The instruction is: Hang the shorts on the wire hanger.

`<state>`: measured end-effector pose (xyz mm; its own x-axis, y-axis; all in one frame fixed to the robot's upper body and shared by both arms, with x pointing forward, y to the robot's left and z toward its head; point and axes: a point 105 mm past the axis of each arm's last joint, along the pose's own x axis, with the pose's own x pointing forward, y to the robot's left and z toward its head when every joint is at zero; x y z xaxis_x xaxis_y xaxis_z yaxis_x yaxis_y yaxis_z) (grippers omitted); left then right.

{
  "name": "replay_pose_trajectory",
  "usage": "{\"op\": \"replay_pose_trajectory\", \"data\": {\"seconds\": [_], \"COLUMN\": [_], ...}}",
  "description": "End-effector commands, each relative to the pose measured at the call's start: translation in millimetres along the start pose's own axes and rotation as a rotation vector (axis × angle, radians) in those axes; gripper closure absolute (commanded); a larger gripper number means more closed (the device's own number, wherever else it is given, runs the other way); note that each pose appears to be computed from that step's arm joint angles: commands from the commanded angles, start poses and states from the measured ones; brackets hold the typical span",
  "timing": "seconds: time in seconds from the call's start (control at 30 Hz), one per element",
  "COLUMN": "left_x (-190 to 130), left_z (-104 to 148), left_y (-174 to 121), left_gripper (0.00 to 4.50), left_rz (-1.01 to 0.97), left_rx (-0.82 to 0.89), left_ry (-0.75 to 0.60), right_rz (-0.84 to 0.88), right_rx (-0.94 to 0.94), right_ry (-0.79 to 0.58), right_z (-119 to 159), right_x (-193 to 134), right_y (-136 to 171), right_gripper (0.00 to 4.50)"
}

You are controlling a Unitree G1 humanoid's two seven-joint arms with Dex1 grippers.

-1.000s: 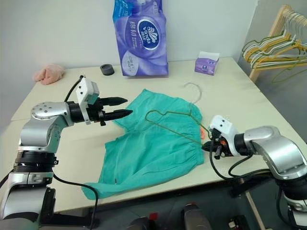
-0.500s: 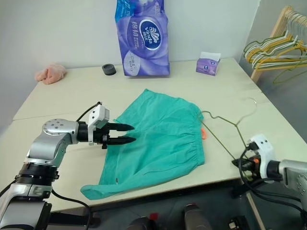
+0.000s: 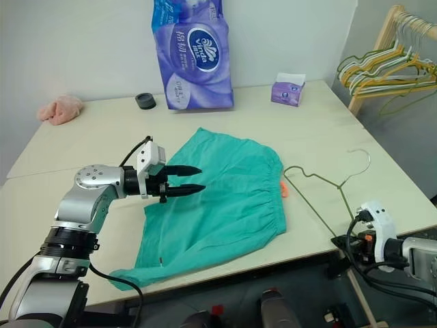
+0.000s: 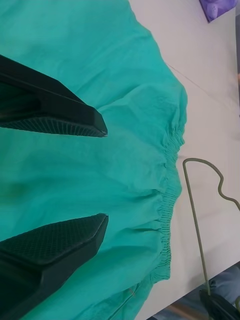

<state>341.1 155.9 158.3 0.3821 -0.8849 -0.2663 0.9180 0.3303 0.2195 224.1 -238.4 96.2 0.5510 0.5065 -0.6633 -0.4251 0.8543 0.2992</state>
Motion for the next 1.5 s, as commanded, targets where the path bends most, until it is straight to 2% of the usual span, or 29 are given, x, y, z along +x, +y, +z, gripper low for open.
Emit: {"op": "replay_pose_trajectory", "data": {"seconds": [0.03, 0.1, 0.17, 0.33, 0.37, 0.7, 0.9, 1.07, 1.5], "left_x": [-11.3, -13.8, -15.6, -16.4, -16.1, -14.7, -14.9, -14.0, -16.5], "left_z": [8.5, 5.2, 3.2, -4.9, -5.7, -12.1, -12.8, -12.3, -17.6], "left_y": [6.6, -1.7, -6.8, -4.5, -3.1, 0.8, 2.1, 4.0, 1.7], "left_gripper": [1.93, 1.93, 1.58, 0.16, 0.02, 0.02, 0.02, 0.02, 0.02], "left_rz": [0.040, -0.016, -0.046, -0.014, -0.005, 0.011, 0.020, 0.032, 0.042], "left_rx": [0.022, -0.043, -0.071, 0.007, 0.022, 0.096, 0.106, 0.116, 0.127], "left_ry": [-0.018, -0.005, 0.008, 0.060, 0.064, 0.093, 0.095, 0.092, 0.108], "right_rz": [0.016, 0.009, 0.004, 0.010, 0.010, 0.078, 0.144, 0.194, 0.143], "right_rx": [-0.028, -0.026, -0.024, 0.008, 0.012, 0.039, -0.008, -0.027, 0.064], "right_ry": [0.002, 0.010, 0.009, 0.003, 0.003, 0.033, 0.015, 0.008, 0.023], "right_z": [5.1, 4.0, 4.3, 1.9, 1.4, -5.7, 3.8, 9.9, 5.5], "right_x": [-2.6, -2.4, -3.6, -6.2, -7.1, -15.6, -17.4, -9.2, 21.5], "right_y": [3.6, 1.0, -1.2, -0.8, -0.9, 11.9, 25.4, 36.2, 28.5], "right_gripper": [4.50, 4.50, 4.50, 4.50, 4.50, 4.50, 4.50, 4.50, 4.50]}}
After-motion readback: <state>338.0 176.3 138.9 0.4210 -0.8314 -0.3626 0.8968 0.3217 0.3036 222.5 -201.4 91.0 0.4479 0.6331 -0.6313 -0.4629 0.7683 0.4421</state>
